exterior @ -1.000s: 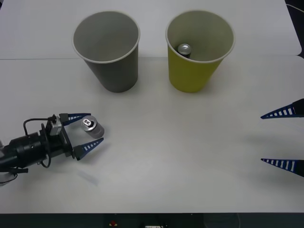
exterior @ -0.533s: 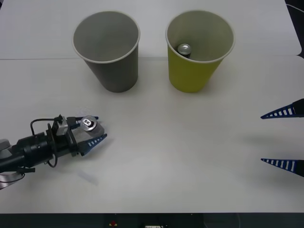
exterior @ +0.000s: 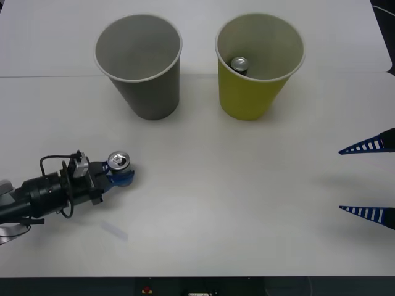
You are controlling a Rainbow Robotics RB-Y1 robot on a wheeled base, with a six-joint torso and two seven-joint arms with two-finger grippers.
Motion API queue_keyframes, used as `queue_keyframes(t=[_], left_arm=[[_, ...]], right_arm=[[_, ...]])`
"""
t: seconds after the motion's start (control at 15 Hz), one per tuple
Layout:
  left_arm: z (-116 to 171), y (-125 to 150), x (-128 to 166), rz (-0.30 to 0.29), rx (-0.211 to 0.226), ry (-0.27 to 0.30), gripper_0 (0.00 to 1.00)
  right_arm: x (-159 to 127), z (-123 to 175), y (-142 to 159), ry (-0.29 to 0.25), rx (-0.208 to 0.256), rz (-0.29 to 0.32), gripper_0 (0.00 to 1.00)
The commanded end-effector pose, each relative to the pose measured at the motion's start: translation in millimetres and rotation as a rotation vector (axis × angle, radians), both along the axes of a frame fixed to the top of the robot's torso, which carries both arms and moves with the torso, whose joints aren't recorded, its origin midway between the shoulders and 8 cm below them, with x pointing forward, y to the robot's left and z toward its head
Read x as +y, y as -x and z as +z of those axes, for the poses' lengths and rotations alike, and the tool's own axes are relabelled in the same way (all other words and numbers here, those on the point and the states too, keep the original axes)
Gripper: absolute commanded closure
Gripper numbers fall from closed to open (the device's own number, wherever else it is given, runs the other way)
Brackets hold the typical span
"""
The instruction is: Put the can into the green bin and the plastic bottle into the gray bin
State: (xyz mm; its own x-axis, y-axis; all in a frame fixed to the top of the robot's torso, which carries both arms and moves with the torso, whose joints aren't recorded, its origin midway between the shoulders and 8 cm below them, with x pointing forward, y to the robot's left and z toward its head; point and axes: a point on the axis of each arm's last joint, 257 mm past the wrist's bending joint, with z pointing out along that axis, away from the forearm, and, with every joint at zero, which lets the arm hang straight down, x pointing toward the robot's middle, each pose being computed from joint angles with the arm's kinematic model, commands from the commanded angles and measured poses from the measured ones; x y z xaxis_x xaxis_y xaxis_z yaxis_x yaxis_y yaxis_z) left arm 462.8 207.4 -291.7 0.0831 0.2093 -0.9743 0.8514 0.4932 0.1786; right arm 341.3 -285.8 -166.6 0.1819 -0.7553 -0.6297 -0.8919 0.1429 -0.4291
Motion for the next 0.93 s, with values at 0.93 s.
queue_keyframes(t=[0.93], left_arm=[[61.1,24.3,-0.6,-0.292,0.207,-0.239,1.0]], right_arm=[[0.0,0.0,0.0,0.0,0.0,0.0,0.0]])
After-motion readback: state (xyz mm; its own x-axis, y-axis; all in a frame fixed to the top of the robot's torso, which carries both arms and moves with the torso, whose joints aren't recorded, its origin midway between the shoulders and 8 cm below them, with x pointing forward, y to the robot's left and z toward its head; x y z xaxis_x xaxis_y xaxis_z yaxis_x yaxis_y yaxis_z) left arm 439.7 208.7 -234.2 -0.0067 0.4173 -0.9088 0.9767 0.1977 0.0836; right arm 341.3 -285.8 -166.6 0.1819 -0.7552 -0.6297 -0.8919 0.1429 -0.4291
